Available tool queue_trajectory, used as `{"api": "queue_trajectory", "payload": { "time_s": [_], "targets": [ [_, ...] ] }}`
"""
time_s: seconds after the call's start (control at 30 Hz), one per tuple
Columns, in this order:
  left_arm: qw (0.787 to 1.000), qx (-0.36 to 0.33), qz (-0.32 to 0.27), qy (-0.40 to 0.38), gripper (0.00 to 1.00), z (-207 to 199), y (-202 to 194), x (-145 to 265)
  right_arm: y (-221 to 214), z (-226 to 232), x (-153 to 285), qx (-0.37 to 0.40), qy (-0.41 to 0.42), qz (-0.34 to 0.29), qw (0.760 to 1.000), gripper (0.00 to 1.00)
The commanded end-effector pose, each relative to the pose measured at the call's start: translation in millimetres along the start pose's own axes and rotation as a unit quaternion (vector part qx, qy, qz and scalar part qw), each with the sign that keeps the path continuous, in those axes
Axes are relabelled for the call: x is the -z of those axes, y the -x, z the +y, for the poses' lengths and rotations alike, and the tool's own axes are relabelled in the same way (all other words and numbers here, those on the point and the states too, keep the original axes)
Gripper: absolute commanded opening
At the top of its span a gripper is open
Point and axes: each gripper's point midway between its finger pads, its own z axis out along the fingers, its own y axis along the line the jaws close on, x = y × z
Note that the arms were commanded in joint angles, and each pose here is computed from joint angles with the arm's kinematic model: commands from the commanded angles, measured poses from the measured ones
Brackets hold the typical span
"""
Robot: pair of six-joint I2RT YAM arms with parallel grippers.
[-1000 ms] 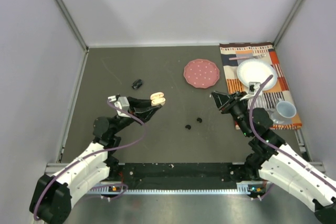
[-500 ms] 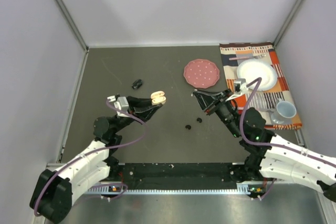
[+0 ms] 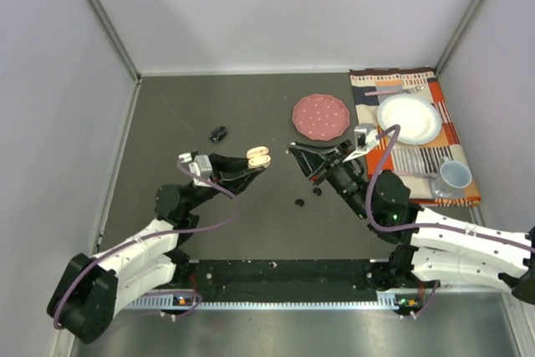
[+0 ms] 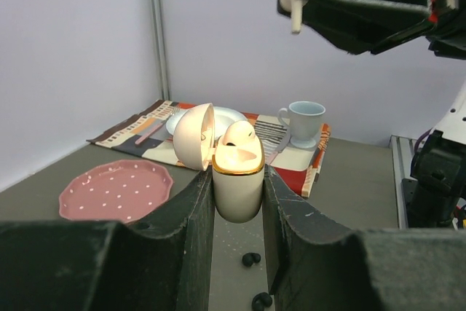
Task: Insert the wireless bluetooth earbuds into the charging case
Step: Insert the left earbud into the left side groove of the charging case.
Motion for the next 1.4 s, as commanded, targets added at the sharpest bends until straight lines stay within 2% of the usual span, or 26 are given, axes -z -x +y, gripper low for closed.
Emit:
{"api": "queue_trajectory", "payload": {
  "time_s": [0.0,0.57,1.37],
  "targets": [
    [0.998,-0.050,-0.048,-0.010,0.00,-6.5,21.2,-5.6,18.6,17.8,-8.5,-0.015,0.014,-0.030,0.999,0.00],
    [0.997,-0.069,-0.044,-0.001,0.00,-7.7,11.1,-8.4,-7.3,48.7,-20.9,-0.025,0.047,-0.004,0.999,0.00],
    [0.997,-0.074,-0.038,0.000,0.00,-10.4,11.1,-5.3,-52.6,44.6,-36.7,-0.006,0.031,0.038,0.999,0.00]
  ]
}}
